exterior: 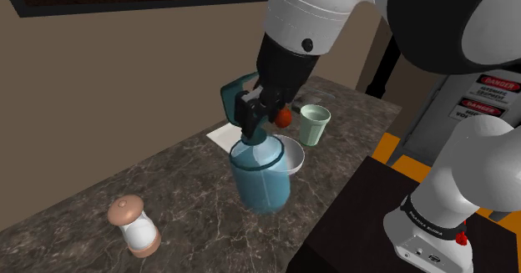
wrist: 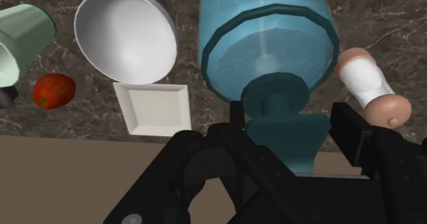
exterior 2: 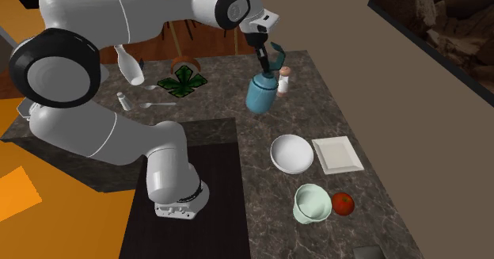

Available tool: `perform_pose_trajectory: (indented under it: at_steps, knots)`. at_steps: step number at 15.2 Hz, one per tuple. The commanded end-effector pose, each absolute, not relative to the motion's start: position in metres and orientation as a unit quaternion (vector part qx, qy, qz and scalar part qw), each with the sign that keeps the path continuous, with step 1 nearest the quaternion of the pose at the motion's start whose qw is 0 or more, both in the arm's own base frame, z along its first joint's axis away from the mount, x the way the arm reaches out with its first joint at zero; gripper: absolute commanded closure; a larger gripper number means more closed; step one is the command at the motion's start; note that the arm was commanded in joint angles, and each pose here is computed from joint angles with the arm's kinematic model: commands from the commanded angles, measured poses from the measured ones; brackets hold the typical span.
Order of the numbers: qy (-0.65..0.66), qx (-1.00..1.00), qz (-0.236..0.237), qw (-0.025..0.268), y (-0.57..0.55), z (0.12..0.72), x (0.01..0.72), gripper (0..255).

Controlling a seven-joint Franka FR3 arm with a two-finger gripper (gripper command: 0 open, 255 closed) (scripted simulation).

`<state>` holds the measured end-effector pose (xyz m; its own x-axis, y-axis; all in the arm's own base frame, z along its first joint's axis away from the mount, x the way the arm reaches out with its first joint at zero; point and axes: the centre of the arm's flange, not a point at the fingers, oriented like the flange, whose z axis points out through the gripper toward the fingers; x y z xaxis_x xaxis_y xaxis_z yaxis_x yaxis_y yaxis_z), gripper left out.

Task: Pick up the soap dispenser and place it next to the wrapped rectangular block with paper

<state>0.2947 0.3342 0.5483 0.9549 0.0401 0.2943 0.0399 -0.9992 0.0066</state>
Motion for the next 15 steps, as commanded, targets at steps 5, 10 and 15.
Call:
perform_pose_trajectory:
  at_steps: [5,10,15]
  knots:
    - [0.020,0.989,0.149,0.000,0.334,0.581,0.293,255]
    - [0.020,0.989,0.149,0.000,0.334,0.607,0.293,255]
    - [0.020,0.989,0.149,0.000,0.334,0.633,0.293,255]
